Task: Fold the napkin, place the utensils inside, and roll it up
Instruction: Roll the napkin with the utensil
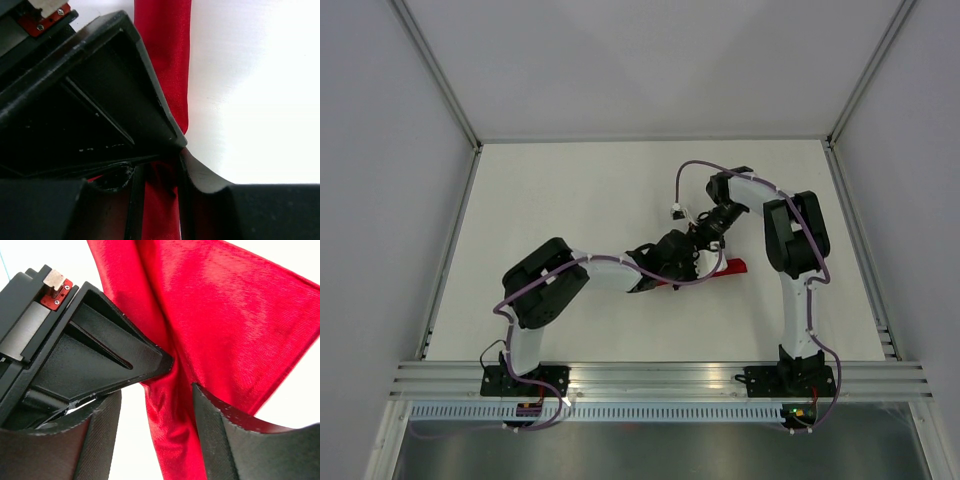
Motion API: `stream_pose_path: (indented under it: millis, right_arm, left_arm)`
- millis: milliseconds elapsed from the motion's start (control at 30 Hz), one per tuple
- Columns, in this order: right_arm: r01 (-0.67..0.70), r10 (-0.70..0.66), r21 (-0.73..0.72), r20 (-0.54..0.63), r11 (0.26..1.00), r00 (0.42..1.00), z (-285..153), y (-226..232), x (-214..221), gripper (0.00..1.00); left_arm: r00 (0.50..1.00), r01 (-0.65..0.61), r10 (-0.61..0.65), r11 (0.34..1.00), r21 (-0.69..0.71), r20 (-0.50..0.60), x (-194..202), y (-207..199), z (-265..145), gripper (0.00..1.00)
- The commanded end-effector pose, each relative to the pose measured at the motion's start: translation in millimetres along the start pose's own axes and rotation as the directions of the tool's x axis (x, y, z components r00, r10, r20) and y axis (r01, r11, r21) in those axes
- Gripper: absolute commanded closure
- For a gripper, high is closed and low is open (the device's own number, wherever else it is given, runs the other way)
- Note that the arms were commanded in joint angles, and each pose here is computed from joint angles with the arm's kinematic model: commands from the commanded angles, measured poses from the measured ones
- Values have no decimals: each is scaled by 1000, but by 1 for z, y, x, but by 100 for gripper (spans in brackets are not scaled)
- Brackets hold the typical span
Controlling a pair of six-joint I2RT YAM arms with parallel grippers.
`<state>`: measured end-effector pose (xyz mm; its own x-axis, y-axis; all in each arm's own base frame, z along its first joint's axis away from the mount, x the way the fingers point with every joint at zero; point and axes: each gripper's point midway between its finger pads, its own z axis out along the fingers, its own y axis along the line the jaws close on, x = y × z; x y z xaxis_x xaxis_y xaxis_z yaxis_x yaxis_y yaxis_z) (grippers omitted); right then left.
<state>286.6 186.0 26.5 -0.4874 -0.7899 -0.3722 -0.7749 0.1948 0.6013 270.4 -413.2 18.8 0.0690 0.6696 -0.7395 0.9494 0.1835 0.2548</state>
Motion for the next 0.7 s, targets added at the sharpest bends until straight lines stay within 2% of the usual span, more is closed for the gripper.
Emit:
stream_pose_path:
  millis: [0, 133, 233, 367, 533, 633, 667]
  right_arm:
    - [110, -125, 175, 74, 978, 989, -17, -35, -30, 34]
    - [63, -94, 194, 155, 979, 983, -36, -31, -44, 33]
    - [14, -66, 213, 238, 977, 969, -57, -33, -53, 33]
    - [-52, -44, 250, 362, 967, 931, -90, -31, -64, 33]
    - [-146, -60, 315, 562, 938, 825, -146, -35, -64, 33]
    - [-179, -55, 293, 643, 939, 764, -173, -33, -50, 32]
    - [-158, -74, 301, 634, 941, 770, -175, -27, -43, 33]
  left_arm:
    - [977, 107, -68, 976, 187, -204, 69, -51, 3, 94]
    - [976, 145, -101, 963, 228, -194, 65, -53, 3, 95]
    - [965, 192, -132, 944, 267, -228, 67, -56, 1, 95]
    - [948, 272, -197, 909, 316, -249, 64, -56, 0, 96]
    - [914, 385, -292, 844, 373, -283, 64, -59, -4, 96]
    - [890, 444, -346, 808, 387, -298, 65, -54, -6, 96]
    - [883, 460, -367, 800, 385, -294, 63, -47, -5, 96]
